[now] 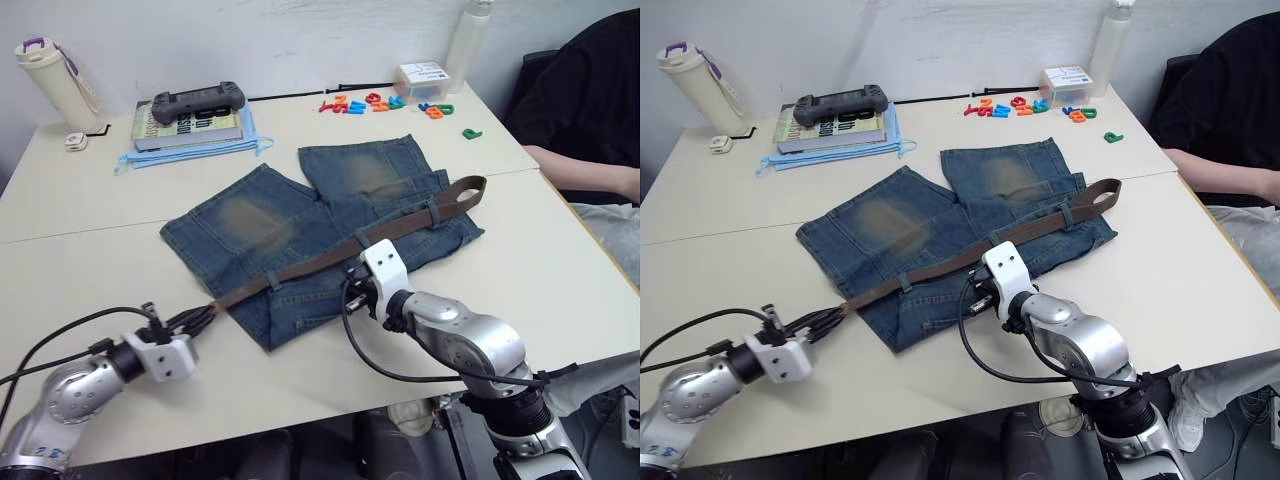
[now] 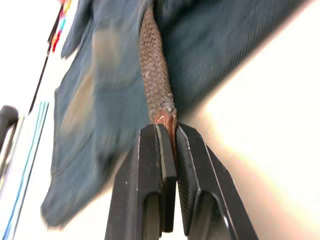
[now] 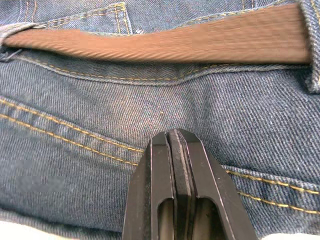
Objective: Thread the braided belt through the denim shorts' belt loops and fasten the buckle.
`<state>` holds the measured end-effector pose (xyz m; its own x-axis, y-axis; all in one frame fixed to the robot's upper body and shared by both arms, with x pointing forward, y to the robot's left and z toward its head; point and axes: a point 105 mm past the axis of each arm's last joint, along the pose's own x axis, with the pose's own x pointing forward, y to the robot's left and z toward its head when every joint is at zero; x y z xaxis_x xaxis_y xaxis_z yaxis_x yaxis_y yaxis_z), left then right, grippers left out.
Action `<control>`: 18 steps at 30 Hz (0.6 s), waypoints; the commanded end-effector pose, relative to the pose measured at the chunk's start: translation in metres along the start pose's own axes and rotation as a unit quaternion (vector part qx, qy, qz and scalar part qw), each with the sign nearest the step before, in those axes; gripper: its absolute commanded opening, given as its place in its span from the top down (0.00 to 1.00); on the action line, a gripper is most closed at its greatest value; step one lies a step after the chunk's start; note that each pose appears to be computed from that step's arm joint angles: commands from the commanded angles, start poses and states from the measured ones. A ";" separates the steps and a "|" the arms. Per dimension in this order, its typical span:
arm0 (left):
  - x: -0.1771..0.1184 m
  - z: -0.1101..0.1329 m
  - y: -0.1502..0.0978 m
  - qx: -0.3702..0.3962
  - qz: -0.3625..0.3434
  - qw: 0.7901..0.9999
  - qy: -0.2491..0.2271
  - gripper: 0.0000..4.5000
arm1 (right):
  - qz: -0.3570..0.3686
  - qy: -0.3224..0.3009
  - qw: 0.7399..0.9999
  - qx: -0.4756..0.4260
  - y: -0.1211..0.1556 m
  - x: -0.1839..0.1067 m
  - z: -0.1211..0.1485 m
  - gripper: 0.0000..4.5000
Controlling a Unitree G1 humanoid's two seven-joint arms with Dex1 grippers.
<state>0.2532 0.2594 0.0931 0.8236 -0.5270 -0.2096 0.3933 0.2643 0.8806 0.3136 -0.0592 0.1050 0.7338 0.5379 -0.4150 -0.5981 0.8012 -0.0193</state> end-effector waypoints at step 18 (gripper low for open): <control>-0.109 -0.117 0.016 0.041 0.031 0.970 0.237 1.00 | 0.006 0.040 0.999 0.011 0.001 0.009 -0.014 0.98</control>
<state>0.2255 0.4064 0.0853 0.9525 -0.1125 -0.2830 0.3012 0.2122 0.9296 0.3159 -0.0520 0.1025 0.7111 0.5567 -0.4295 -0.6163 0.7875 0.0003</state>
